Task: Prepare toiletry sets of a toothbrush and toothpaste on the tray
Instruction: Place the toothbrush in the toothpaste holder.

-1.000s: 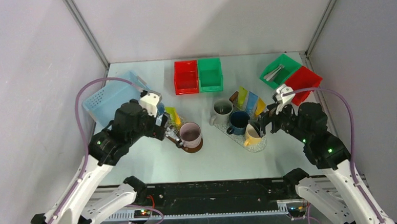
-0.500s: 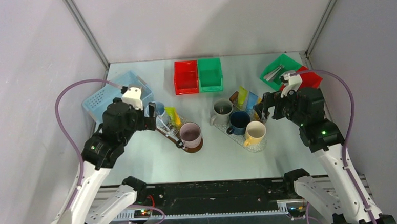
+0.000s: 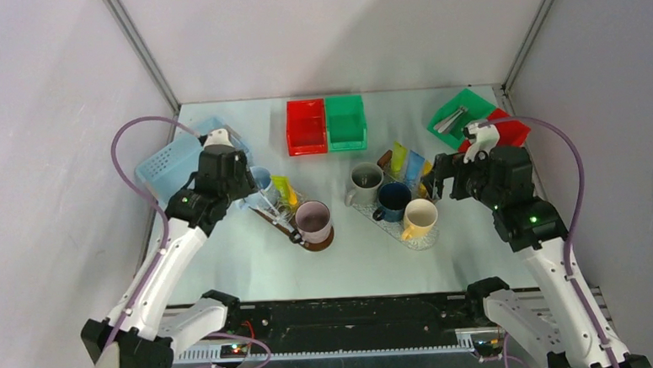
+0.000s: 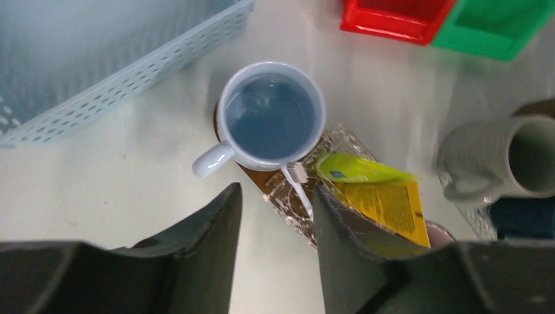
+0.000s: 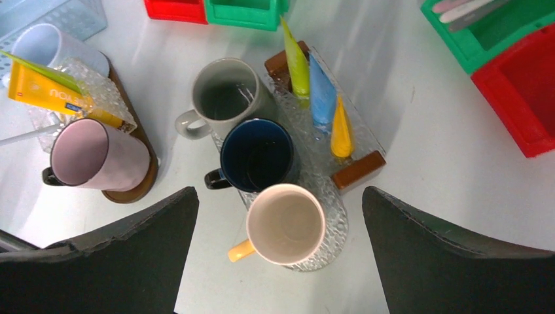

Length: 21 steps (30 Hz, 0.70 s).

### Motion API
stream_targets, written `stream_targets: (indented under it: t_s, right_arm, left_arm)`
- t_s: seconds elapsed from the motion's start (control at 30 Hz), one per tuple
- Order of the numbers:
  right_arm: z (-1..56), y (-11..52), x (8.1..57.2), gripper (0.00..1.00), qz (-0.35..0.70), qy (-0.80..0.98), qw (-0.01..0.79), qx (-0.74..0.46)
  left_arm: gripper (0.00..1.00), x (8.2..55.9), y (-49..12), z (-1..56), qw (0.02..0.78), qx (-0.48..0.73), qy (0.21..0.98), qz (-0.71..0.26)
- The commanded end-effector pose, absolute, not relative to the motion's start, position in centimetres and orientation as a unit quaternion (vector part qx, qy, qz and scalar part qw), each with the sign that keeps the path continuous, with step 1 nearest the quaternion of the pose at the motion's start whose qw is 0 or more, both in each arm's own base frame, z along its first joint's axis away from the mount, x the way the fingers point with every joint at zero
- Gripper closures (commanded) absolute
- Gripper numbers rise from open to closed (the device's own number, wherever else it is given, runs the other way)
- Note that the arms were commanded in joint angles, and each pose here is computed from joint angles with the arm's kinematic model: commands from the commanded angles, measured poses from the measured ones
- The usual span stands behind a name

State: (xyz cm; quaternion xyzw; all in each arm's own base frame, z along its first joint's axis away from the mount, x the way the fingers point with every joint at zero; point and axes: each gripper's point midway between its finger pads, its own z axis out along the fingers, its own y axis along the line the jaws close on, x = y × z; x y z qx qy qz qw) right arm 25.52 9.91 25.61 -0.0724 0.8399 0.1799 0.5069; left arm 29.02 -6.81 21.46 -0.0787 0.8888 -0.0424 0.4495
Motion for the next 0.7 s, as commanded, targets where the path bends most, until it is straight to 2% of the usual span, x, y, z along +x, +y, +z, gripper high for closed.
stream_targets:
  t_s: [0.0, 0.17, 0.37, 0.67]
  right_arm:
    - [27.0, 8.2, 24.8, 0.02, 0.146, 0.834, 0.529, -0.059]
    - [26.5, 7.1, 23.8, 0.02, 0.121, 0.832, 0.539, -0.058]
    - [26.1, 6.0, 23.1, 0.02, 0.082, 0.823, 0.559, -0.060]
    - [25.5, 5.1, 22.7, 0.02, 0.035, 0.799, 0.597, -0.068]
  left_arm:
    - [0.52, 30.4, -4.8, 22.1, 0.460, -0.218, 0.861, -0.014]
    - [0.53, 30.4, -4.7, 20.6, 0.417, -0.263, 0.870, 0.023]
    - [0.48, 31.4, -6.6, 19.8, 0.398, -0.288, 0.871, 0.016]
    - [0.48, 32.3, -7.5, 18.0, 0.368, -0.328, 0.868, 0.066]
